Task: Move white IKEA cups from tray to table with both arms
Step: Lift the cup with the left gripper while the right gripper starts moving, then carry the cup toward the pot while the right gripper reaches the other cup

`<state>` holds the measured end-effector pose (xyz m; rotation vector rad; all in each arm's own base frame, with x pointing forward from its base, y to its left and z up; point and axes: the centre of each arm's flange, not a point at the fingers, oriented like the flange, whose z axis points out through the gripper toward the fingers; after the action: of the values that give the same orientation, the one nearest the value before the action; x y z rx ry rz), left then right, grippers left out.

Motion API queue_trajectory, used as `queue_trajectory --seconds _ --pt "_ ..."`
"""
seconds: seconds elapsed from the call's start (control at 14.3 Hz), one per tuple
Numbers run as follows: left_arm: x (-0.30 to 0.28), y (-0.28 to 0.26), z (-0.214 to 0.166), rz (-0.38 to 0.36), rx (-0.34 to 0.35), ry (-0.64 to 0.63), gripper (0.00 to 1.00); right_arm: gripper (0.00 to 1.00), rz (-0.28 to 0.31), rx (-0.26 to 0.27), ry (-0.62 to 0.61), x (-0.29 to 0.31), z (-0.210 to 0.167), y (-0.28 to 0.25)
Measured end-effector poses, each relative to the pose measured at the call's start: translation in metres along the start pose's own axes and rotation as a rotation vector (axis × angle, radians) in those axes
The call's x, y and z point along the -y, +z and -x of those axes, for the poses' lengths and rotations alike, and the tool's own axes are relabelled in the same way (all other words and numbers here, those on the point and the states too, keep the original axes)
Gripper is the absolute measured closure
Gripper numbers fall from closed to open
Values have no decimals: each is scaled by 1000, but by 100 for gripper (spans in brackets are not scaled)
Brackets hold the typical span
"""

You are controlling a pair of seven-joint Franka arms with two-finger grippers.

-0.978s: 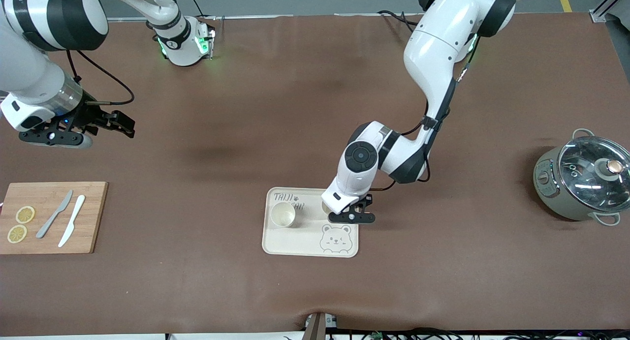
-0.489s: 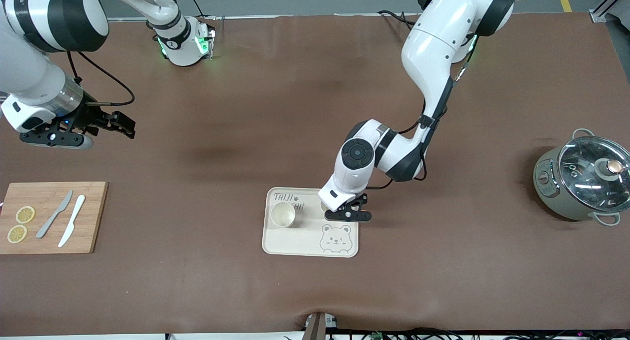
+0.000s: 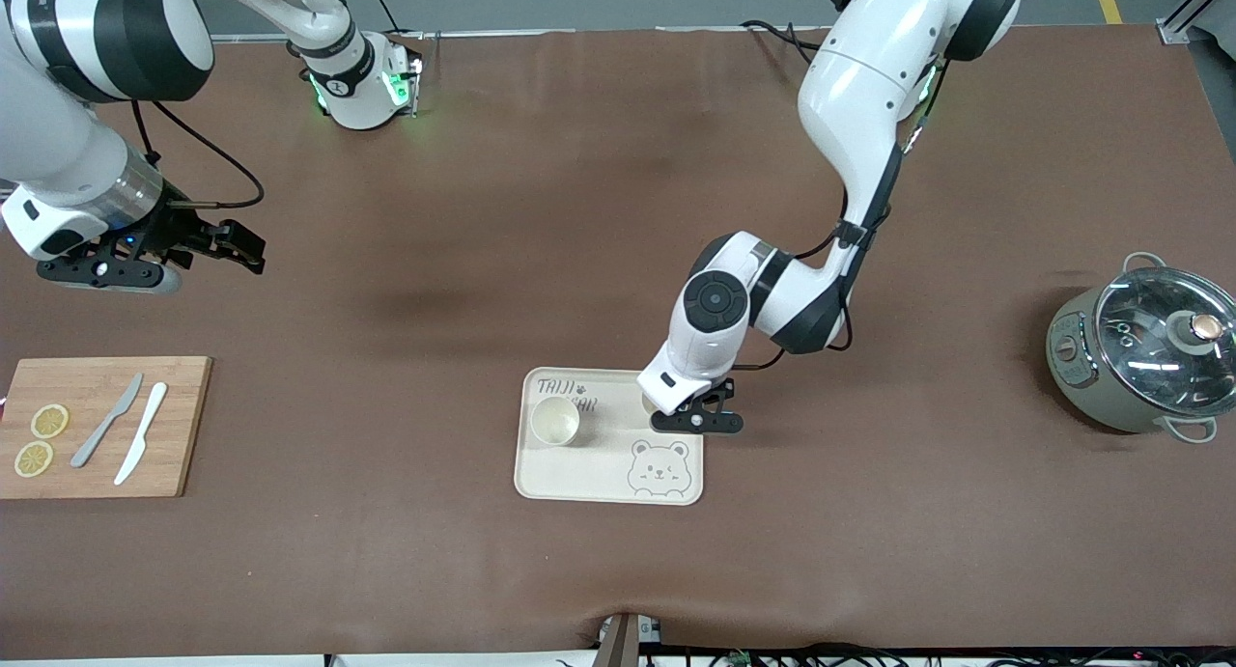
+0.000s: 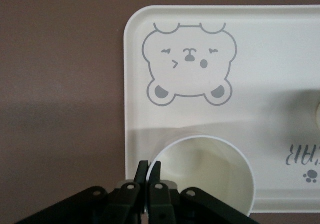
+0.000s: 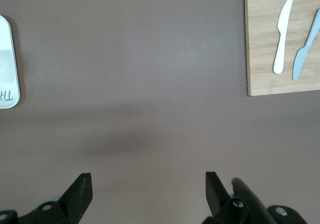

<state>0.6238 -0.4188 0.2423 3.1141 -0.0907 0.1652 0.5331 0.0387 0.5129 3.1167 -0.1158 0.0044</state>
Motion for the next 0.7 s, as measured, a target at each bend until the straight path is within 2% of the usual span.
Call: queue_trajectory --seconds 0.14,0.35,0.7 --pt "15 -14 4 -6 8 22 96 0 -5 -25 11 12 -1 -4" --pt "49 -37 14 -17 27 63 96 0 -21 -57 95 51 -1 -10" --pt "118 -74 36 5 60 128 96 0 -59 -77 299 164 -18 -8"
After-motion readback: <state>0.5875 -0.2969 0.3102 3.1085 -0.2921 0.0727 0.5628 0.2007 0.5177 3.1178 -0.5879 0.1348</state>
